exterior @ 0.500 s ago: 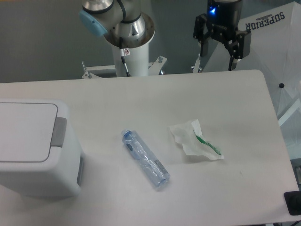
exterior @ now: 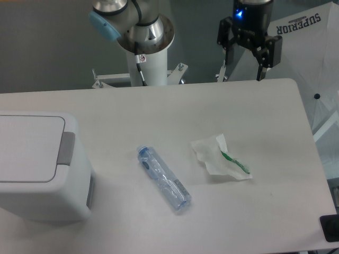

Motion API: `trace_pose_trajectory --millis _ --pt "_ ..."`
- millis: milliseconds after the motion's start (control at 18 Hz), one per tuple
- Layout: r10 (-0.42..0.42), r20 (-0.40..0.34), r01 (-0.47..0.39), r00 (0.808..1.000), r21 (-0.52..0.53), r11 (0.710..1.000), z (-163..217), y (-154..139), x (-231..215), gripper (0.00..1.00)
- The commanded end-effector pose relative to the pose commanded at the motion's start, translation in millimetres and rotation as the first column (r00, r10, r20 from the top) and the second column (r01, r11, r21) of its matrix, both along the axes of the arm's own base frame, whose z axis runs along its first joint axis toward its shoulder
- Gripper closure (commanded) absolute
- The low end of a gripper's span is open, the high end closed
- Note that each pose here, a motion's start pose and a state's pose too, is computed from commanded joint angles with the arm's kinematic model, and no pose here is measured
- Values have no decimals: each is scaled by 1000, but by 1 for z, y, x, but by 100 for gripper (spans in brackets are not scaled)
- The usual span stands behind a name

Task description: Open the trash can

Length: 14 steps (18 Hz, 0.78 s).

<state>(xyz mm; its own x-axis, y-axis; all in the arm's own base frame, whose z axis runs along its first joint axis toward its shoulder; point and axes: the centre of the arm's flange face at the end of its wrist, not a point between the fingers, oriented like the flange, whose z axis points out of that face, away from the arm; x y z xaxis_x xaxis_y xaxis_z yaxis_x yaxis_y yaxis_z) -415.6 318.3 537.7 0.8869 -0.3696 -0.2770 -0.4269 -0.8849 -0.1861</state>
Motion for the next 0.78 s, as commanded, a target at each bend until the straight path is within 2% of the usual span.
trace_pose_trajectory --millis 111,167,278,389,500,556,722,778 --pt "-18 3 18 1000 2 1000 -4 14 3 0" --pt "3 -8 -3 1000 16 1000 -3 16 3 0" --pt "73 -4 -72 997 50 996 -5 35 6 0" --pt "158 17 -159 987 87 983 -3 51 8 0" --pt "210 46 -214 977 115 970 2 68 19 0" --pt "261 73 -268 963 122 955 1 71 19 0" --pt "408 144 -429 902 182 885 3 95 32 0" --pt "452 178 -482 874 198 854 1 109 38 0"
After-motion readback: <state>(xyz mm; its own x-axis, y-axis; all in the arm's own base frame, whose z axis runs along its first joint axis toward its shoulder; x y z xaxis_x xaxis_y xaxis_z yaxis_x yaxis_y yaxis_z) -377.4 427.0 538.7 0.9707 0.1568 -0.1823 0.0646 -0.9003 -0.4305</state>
